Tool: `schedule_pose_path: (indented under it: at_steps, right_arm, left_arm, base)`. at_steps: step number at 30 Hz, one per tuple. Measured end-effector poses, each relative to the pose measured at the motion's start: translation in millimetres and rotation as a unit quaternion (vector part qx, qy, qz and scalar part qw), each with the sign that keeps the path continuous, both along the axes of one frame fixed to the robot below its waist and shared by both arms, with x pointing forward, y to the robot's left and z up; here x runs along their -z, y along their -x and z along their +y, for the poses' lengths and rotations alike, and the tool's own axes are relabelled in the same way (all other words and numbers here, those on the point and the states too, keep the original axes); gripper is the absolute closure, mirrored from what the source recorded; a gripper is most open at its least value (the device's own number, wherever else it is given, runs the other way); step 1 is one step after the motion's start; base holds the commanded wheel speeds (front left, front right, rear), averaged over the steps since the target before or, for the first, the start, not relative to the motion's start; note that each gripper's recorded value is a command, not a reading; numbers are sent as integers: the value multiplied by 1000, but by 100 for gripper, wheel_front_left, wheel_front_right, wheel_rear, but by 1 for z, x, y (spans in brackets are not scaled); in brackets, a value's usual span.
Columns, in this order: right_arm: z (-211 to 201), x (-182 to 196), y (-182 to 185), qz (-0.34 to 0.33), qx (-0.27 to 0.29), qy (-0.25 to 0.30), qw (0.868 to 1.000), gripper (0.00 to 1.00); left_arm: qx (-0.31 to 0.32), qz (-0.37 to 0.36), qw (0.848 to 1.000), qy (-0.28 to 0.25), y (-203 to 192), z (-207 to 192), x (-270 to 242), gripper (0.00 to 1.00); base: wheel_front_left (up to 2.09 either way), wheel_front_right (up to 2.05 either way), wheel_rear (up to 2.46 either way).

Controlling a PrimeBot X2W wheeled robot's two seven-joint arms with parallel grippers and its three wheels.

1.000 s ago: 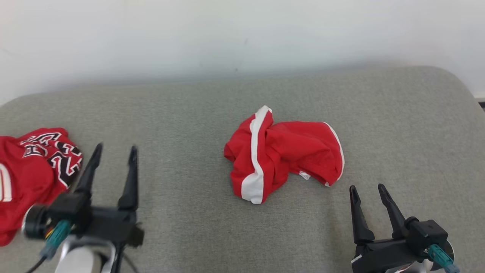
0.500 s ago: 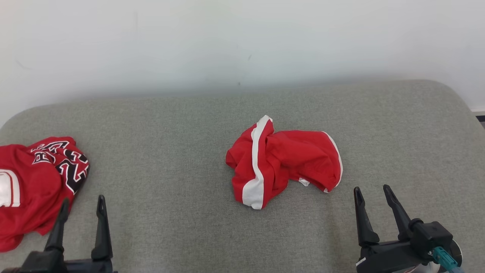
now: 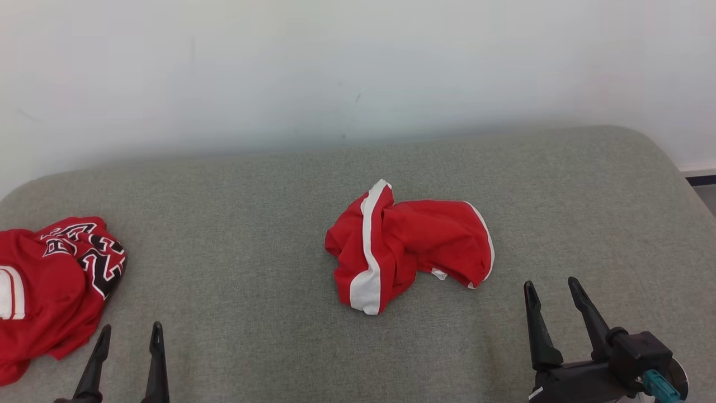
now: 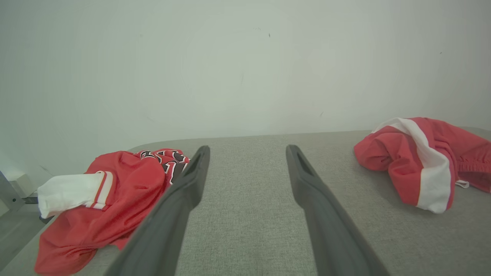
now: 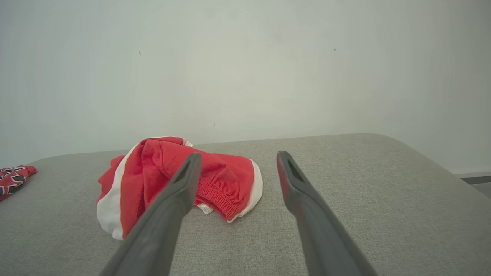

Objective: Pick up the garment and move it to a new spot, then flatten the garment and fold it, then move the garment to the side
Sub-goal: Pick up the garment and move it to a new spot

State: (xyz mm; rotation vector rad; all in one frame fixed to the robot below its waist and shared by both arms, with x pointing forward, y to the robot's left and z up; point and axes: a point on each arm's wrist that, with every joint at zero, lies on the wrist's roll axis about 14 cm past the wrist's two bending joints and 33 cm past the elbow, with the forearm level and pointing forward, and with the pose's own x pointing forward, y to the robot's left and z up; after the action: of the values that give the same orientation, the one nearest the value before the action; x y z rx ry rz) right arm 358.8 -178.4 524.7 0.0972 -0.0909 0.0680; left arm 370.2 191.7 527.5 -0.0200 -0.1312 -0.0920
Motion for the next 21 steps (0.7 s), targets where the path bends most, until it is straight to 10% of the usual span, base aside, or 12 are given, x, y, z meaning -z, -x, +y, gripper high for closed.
schedule_pose_path:
  at_steps: [21]
  right_arm:
    - [7, 2, 3, 5, -10, -1, 1000, 0]
  left_arm:
    - [-13, 2, 1000, -4, 11, 7, 2, 0]
  base:
    - [0, 0, 0]
